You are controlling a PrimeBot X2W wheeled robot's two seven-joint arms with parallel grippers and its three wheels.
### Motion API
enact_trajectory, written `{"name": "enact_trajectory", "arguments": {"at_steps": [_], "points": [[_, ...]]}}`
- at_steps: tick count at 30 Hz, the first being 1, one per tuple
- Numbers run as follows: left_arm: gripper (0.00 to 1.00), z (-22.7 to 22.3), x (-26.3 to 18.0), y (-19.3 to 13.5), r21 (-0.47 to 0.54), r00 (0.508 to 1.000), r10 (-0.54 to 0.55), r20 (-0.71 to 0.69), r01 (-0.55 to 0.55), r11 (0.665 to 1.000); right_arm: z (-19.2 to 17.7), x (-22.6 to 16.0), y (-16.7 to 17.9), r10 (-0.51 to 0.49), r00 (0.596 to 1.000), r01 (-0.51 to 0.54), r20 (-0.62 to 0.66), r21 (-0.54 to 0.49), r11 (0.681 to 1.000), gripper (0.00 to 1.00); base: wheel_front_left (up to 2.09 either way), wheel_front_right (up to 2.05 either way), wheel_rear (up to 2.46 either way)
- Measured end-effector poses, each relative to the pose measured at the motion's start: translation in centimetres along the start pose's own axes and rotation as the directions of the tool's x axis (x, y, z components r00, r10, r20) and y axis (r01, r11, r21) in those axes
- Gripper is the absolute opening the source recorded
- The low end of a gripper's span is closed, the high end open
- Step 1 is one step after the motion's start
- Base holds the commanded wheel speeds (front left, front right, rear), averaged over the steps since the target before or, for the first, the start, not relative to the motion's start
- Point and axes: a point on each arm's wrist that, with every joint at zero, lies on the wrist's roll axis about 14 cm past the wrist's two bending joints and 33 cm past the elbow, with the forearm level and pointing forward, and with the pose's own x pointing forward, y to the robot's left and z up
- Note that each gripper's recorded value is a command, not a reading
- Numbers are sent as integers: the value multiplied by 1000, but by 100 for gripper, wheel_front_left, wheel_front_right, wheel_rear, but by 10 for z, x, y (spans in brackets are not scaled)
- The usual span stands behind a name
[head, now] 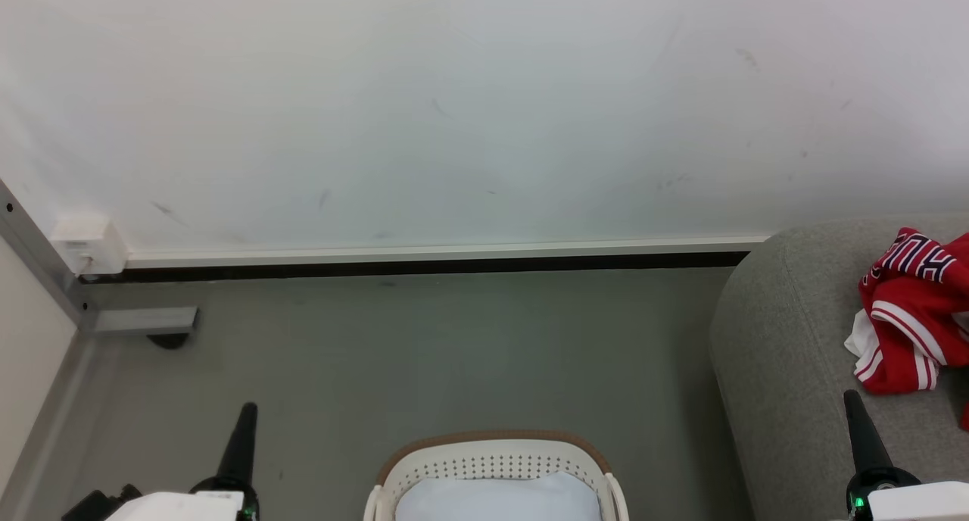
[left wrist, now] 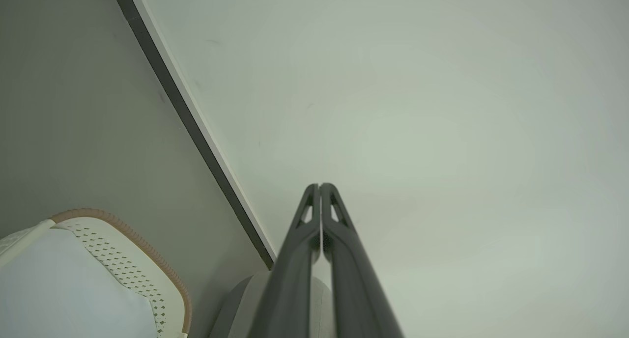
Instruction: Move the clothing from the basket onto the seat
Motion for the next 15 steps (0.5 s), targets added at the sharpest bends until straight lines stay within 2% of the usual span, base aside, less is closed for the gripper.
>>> {"name": "enact_trajectory", "arguments": {"at_steps": [15], "points": [[0, 5, 2, -5, -112, 1000, -23, 4, 24, 993, 3, 4, 1, 5, 1000, -5, 1, 121, 993, 0, 0, 0, 0]]}}
